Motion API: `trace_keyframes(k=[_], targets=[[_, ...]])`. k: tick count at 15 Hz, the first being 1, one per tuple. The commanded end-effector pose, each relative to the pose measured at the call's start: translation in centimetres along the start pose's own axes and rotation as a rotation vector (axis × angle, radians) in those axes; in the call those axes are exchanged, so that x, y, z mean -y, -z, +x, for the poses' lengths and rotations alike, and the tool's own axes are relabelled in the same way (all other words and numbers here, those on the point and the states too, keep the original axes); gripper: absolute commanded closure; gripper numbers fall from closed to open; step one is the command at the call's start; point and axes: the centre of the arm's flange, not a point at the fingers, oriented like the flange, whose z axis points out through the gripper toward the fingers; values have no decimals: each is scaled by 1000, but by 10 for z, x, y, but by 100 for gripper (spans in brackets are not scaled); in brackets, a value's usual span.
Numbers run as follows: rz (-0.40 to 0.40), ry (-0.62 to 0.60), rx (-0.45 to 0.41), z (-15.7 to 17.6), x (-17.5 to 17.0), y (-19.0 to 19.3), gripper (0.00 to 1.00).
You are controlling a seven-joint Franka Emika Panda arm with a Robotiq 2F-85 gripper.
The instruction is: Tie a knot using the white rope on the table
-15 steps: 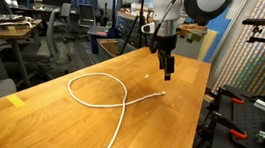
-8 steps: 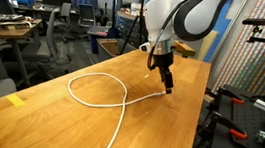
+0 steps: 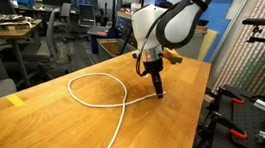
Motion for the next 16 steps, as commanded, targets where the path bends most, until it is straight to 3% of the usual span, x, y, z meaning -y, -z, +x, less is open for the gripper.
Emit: trace_keyframes(k=[1,7,10,16], targets=[[6,-29,22,12,-5,1,53],[20,-40,17,6,-5,16,99],[-4,-7,-83,-10,14,49,100],[-163,103,-352,-30,95,151,99]])
